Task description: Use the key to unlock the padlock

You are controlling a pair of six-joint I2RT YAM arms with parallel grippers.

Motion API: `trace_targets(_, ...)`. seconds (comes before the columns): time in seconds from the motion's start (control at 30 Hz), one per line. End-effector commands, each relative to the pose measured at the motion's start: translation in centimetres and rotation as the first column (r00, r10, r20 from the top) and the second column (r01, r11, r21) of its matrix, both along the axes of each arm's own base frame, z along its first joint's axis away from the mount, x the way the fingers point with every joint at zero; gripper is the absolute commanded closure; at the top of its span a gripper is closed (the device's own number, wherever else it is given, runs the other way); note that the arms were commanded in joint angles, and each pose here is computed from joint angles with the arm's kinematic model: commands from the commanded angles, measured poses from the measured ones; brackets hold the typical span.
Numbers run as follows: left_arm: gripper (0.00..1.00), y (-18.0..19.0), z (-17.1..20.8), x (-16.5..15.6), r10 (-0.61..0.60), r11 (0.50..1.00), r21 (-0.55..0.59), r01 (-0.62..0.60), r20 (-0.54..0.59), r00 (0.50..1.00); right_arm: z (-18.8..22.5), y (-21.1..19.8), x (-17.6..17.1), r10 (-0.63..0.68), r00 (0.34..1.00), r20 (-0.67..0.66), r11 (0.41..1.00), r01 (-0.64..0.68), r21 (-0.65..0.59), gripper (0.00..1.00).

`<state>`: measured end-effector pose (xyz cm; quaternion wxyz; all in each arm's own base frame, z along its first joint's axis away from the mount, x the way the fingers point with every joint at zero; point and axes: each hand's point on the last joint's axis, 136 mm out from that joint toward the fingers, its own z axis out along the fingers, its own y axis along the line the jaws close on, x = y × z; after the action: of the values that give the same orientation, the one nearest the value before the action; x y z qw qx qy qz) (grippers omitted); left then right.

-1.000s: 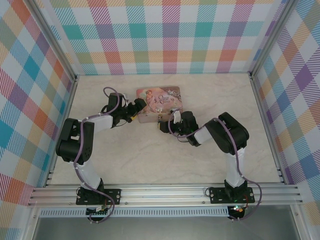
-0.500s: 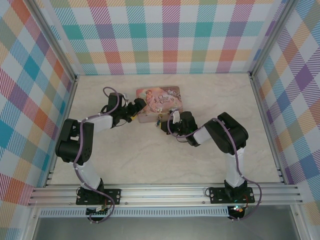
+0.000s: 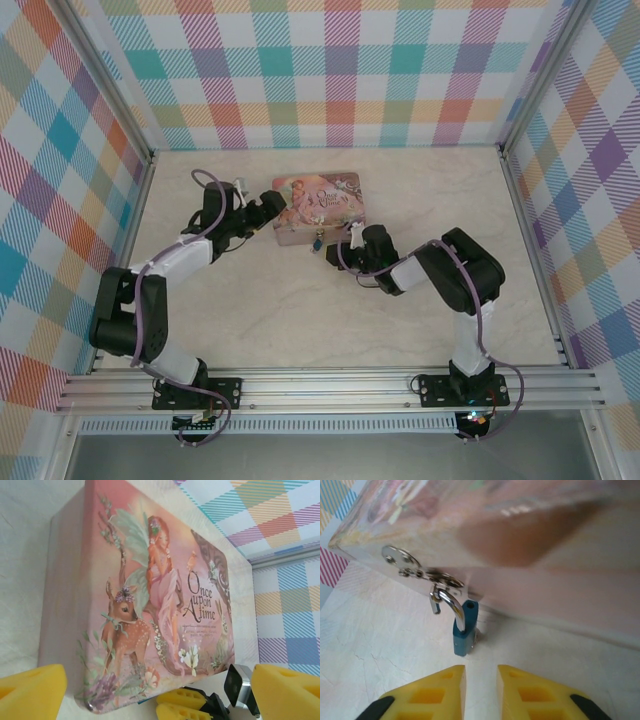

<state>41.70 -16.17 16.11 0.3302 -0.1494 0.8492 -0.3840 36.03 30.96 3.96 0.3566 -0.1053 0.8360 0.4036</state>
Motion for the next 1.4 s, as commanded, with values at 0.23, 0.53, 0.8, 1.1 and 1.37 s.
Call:
trace_targets(0.23, 0.06, -1.4, 3.8, 0.3, -0.054, 0.998, 0.029, 0.052, 0.077, 0.996, 1.3, 0.5, -0.8, 0.007, 0.997, -0.079, 0.988, 0.005, 0.152, 0.59)
trace_targets(0.53, 0.07, -4.9, 3.8, 3.1, -0.13, 0.992, 0.014, 0.129, 0.081, 0.988, -0.3, 0.9, -0.7, -0.046, 0.985, -0.164, 0.985, 0.072, 0.159, 0.54)
trace_targets(0.8, 0.09, -7.3, 1.3, 4.9, -0.178, 0.984, 0.009, 0.178, 0.047, 0.983, -1.3, 0.5, -0.2, -0.128, 0.973, -0.192, 0.983, 0.151, 0.108, 0.55)
trace_targets(1.1, 0.09, -8.0, -1.4, 4.4, -0.207, 0.978, 0.019, 0.207, -0.009, 0.978, -0.8, 0.4, 1.4, -0.163, 0.975, -0.152, 0.979, 0.179, 0.094, 0.53)
trace_targets(1.37, 0.09, -8.0, -2.7, 2.1, -0.225, 0.974, 0.022, 0.227, -0.05, 0.973, 0.7, -2.6, 4.7, -0.208, 0.97, -0.123, 0.963, 0.225, 0.148, 0.41)
